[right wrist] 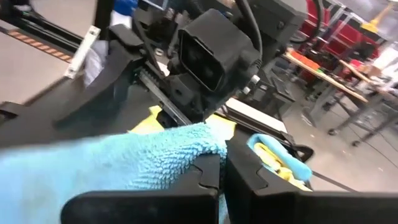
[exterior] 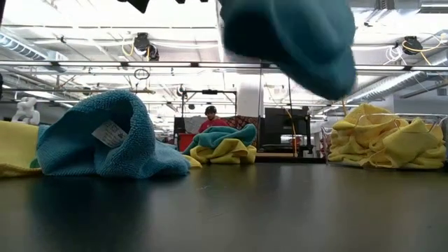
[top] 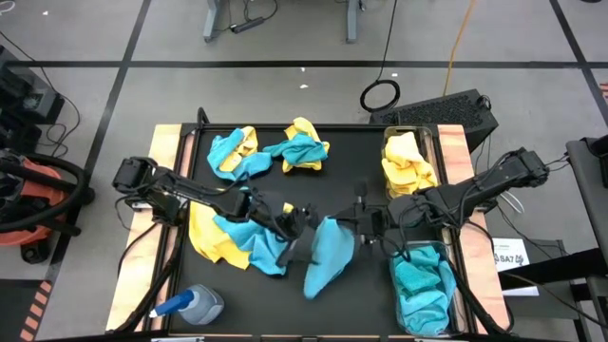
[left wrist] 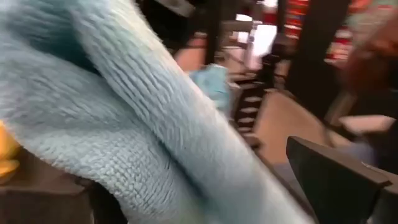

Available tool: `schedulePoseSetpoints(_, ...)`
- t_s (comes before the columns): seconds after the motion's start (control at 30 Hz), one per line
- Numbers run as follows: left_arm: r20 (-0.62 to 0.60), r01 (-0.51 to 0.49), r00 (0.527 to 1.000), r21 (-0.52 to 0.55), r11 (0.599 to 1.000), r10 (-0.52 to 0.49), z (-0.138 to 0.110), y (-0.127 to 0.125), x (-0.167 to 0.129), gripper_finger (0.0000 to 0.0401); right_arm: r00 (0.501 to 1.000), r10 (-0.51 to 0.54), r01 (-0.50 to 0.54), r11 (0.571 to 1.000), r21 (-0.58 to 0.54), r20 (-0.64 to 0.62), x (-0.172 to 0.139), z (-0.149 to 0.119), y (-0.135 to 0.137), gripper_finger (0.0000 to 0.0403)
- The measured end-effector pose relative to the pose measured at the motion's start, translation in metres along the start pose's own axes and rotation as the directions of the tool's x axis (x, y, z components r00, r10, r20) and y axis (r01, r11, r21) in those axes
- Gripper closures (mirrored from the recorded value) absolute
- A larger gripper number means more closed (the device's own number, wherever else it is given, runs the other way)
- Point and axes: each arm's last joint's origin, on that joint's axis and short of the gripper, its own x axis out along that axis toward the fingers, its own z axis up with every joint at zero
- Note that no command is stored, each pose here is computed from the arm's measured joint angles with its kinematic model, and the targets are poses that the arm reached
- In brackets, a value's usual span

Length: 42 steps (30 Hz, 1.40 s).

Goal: Sort microfiber towel by color & place in baskets
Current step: Put the blue towel into the bottom transparent bin

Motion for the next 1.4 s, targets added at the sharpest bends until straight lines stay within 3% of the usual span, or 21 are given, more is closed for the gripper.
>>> schedulePoseSetpoints(0.13, -0.018, -0.095, 0.995, 0.014, 0.995, 0.096, -0.002, 0.003, 0.0, 0.0027, 1.0, -0.017, 0.017, 1.0, 0.002, -0.003, 0.0, 0.0, -0.001, 0.0402)
schedulePoseSetpoints(0.23, -0.039, -0.131, 0.99, 0.031, 0.991, 0.132, -0.006, 0.006, 0.002, 0.006, 1.0, -0.017, 0.017, 1.0, 0.004, 0.003, 0.0, 0.001, -0.001, 0.0402)
schedulePoseSetpoints(0.43, -0.094, -0.242, 0.965, 0.039, 0.97, 0.244, -0.016, 0.015, 0.004, 0.017, 0.999, -0.026, 0.026, 1.0, 0.003, 0.043, 0.0, 0.005, -0.002, 0.0402)
schedulePoseSetpoints(0.67, -0.159, -0.28, 0.945, 0.054, 0.959, 0.285, -0.026, 0.024, 0.003, 0.0293, 0.999, -0.008, 0.007, 1.0, 0.021, 0.034, -0.001, 0.004, 0.0, 0.0403)
schedulePoseSetpoints(0.83, -0.162, -0.274, 0.944, 0.103, 0.956, 0.288, -0.025, 0.025, 0.002, 0.0383, 0.992, 0.119, -0.115, 0.99, 0.084, -0.046, -0.003, -0.005, 0.012, 0.0403)
schedulePoseSetpoints(0.97, -0.128, -0.3, 0.941, 0.121, 0.946, 0.314, -0.019, 0.027, -0.001, 0.0386, 0.972, 0.194, -0.171, 0.97, 0.174, -0.13, -0.007, -0.013, 0.02, 0.0403)
schedulePoseSetpoints(1.2, -0.006, -0.331, 0.942, 0.169, 0.928, 0.337, 0.0, 0.031, -0.01, 0.0385, 0.932, 0.217, -0.133, 0.95, 0.284, -0.289, 0.007, -0.033, 0.035, 0.0397)
schedulePoseSetpoints(1.3, 0.005, -0.317, 0.947, 0.201, 0.927, 0.323, 0.003, 0.029, -0.009, 0.0385, 0.921, 0.158, -0.067, 0.965, 0.254, -0.356, 0.019, -0.043, 0.042, 0.0367)
schedulePoseSetpoints(1.4, -0.033, -0.342, 0.933, 0.232, 0.911, 0.358, 0.004, 0.027, -0.007, 0.0384, 0.912, 0.09, -0.007, 0.979, 0.206, -0.4, 0.026, -0.049, 0.047, 0.0309)
